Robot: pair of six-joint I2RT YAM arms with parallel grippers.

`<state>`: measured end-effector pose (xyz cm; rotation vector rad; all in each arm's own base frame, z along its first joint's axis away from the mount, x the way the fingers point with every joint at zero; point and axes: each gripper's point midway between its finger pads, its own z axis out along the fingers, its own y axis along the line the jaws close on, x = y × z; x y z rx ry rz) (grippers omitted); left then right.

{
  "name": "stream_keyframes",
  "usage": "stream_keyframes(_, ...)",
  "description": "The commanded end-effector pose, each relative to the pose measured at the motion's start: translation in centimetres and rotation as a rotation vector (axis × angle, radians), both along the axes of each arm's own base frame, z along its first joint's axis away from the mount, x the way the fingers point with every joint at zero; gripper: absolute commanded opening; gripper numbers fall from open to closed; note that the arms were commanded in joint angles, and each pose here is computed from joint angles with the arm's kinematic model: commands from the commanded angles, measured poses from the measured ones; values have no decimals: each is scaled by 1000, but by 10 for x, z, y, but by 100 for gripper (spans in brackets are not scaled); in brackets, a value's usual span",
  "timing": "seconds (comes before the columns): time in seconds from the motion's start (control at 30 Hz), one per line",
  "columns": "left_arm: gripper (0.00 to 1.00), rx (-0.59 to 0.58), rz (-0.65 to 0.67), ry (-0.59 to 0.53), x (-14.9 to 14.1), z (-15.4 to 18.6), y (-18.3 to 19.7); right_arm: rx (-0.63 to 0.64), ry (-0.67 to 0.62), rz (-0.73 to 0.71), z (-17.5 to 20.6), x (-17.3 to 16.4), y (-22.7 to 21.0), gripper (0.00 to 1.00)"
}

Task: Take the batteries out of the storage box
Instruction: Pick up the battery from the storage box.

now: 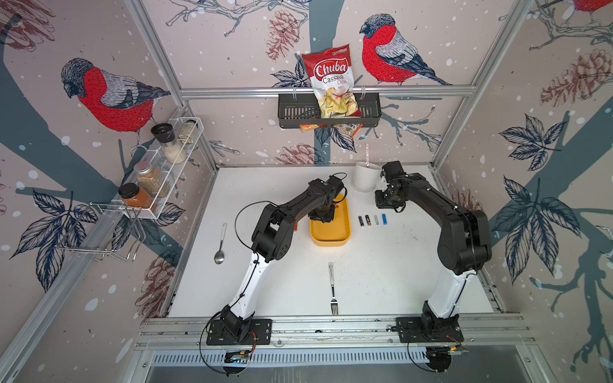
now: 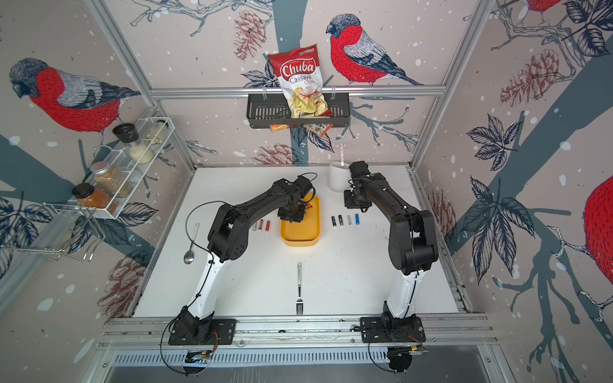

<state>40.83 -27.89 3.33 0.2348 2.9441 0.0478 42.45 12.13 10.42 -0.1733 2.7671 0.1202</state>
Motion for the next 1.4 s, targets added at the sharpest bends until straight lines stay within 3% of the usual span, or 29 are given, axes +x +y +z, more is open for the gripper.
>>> stream_keyframes(0.0, 43, -21, 5, -2, 2, 0, -3, -13, 8, 17, 0, -3, -1, 35)
stream_keyframes(0.07, 42, -31, 0, -7, 4, 1, -5, -13, 9, 16, 0, -3, -1, 35)
stream_keyframes(0.33, 23, -52, -31, 5, 2, 4, -9, -14, 9, 18, 1, 0, 0, 35)
stream_keyframes(0.53, 40, -32, -12, -12, 6, 9, -3, -10, 7, 20, 1, 1, 2, 35)
stream_keyframes(0.83, 39, -21, 0, -5, 16, 5, 3, -13, 3, 24, 4, 2, 1, 35)
stream_keyframes(1.37, 33, -2, -16, 36, 7, -4, 7, -10, 4, 26, 3, 5, 2, 35)
